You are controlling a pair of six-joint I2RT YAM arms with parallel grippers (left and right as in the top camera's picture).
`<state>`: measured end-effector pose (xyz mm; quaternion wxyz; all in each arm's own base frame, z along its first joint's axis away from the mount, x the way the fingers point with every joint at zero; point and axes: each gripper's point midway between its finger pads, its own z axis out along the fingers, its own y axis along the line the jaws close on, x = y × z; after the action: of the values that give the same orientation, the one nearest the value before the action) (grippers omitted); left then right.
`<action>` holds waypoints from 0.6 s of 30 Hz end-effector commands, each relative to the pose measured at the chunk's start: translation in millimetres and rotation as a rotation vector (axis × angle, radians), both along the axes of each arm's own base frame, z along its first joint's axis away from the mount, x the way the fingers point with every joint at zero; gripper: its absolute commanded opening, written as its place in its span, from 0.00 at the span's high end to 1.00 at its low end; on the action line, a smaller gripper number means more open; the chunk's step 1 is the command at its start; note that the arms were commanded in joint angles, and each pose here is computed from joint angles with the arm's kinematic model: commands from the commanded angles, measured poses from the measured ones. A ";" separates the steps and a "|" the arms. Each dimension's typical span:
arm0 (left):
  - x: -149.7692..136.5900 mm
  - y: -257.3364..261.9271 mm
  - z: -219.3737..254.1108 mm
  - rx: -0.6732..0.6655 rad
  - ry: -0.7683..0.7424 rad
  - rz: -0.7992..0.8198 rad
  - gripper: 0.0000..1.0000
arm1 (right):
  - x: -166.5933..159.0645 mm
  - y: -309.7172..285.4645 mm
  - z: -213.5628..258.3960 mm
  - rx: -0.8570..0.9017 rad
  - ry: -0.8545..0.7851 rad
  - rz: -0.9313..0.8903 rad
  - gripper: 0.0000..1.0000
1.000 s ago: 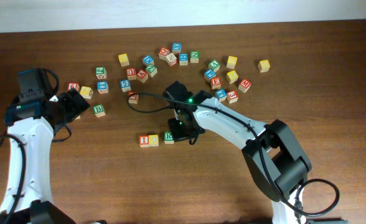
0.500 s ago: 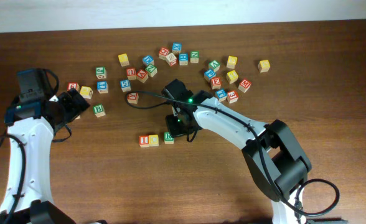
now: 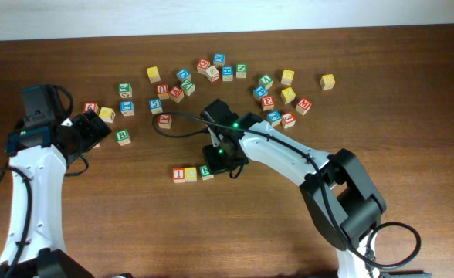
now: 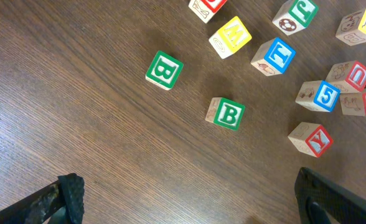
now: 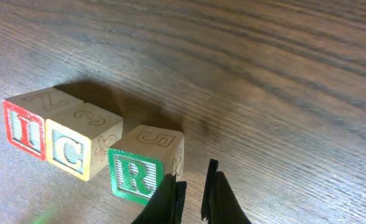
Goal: Spell out ICRA
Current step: 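Nudge the R block further left until it touches the C block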
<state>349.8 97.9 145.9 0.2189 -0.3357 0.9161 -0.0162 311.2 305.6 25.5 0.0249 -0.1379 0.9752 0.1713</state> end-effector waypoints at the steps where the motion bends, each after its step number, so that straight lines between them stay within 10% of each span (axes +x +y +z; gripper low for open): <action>1: 0.3 1.2 0.2 -0.007 -0.002 0.005 0.01 | -12.3 7.5 -5.7 -0.006 0.019 0.023 0.93; 18: 0.3 1.2 0.2 -0.007 -0.002 0.006 0.00 | -18.7 -11.3 -11.2 -0.100 0.055 -0.045 0.92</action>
<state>349.8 98.0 145.9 0.2189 -0.3357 0.9160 -0.0160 297.0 298.2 20.8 0.0044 -0.1215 0.9830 0.1374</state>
